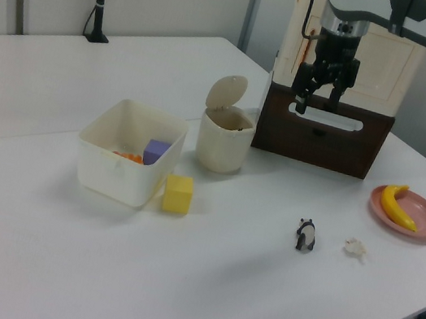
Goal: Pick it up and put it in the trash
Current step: 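Move the open gripper over the small clear plastic piece beside the panda figurine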
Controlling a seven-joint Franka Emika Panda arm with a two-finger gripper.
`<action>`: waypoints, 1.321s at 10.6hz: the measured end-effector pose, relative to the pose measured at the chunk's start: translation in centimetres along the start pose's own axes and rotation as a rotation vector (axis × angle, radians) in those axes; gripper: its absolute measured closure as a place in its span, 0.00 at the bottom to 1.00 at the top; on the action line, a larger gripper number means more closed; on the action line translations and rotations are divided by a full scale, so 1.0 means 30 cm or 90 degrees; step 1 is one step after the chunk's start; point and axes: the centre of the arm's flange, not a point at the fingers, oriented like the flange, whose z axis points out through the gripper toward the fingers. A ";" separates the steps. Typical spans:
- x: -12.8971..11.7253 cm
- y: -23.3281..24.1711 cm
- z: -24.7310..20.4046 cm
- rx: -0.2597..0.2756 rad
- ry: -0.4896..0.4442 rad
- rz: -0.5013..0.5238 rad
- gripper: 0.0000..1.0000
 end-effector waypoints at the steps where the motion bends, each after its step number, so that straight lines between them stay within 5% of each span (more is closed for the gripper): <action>1: 0.000 -0.002 0.000 0.010 0.001 0.001 0.00; 8: -0.004 0.030 0.014 0.010 -0.005 0.012 0.00; 11: -0.015 0.126 0.025 0.012 -0.009 0.022 0.00; 14: -0.047 0.283 0.051 0.017 -0.017 -0.035 0.00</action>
